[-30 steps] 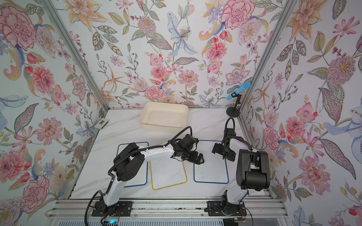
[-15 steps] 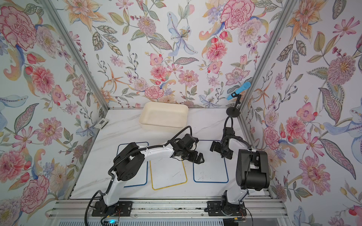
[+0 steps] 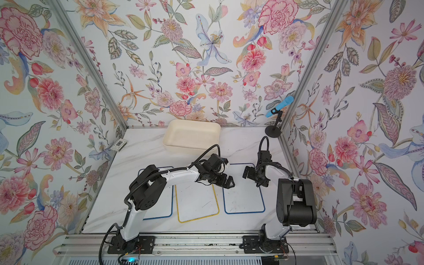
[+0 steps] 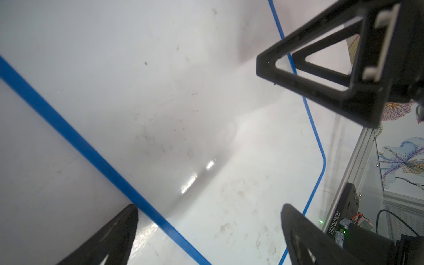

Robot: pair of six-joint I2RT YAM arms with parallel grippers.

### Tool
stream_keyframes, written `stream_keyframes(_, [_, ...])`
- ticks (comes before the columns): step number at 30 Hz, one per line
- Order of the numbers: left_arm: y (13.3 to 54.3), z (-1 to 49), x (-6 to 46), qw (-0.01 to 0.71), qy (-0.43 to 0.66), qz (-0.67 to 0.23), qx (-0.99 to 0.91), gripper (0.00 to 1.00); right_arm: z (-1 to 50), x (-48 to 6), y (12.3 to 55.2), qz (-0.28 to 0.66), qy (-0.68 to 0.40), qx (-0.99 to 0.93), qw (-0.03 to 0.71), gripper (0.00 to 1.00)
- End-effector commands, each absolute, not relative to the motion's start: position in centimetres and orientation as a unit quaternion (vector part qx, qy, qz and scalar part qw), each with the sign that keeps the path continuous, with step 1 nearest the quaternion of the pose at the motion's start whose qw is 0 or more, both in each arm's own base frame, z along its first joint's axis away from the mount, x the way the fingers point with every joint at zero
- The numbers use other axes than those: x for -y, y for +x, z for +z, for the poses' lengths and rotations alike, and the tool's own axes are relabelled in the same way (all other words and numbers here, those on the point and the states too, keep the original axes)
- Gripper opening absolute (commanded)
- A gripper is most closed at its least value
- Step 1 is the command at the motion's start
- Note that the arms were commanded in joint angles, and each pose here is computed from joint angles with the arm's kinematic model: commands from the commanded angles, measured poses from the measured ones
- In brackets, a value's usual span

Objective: Put the whiteboard into the storage box
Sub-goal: Adjust the whiteboard at the center of the board.

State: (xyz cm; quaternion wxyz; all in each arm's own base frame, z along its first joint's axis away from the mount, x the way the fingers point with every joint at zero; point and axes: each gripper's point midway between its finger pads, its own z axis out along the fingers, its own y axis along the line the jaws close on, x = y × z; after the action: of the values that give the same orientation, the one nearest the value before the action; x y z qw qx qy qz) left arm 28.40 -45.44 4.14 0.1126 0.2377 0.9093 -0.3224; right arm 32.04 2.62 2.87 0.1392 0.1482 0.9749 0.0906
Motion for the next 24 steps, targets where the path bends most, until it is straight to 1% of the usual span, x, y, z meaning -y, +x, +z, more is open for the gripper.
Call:
stream_keyframes(1, [24.4,-4.8,38.8,-0.008,0.209,-0.200,-0.957,1.00,2.9,-1.0,29.0,0.038,0.174,-0.978,0.111,1.00])
stream_keyframes(5, [23.7,-4.4,38.9,-0.008,0.210,-0.201,-0.957,1.00,3.5,0.1,28.0,0.009,0.188,-0.976,0.110,1.00])
stream_keyframes(10, [23.2,-4.6,40.3,-0.012,0.221,-0.208,-0.953,1.00,2.5,-0.4,26.9,0.017,0.184,-0.979,0.091,1.00])
stream_keyframes(14, [23.5,-4.9,41.6,-0.015,0.226,-0.222,-0.948,1.00,2.2,-0.5,26.9,0.021,0.183,-0.979,0.090,1.00])
stream_keyframes(18, [24.6,-4.6,42.8,-0.009,0.235,-0.230,-0.944,1.00,1.5,-0.9,27.1,0.030,0.180,-0.980,0.080,1.00])
stream_keyframes(21, [25.4,-4.6,43.9,-0.012,0.243,-0.248,-0.938,1.00,0.8,-2.1,27.5,0.065,0.176,-0.979,0.076,1.00])
stream_keyframes(24, [27.1,-4.9,43.8,-0.007,0.251,-0.232,-0.940,1.00,0.4,-2.8,27.8,0.079,0.173,-0.979,0.074,1.00])
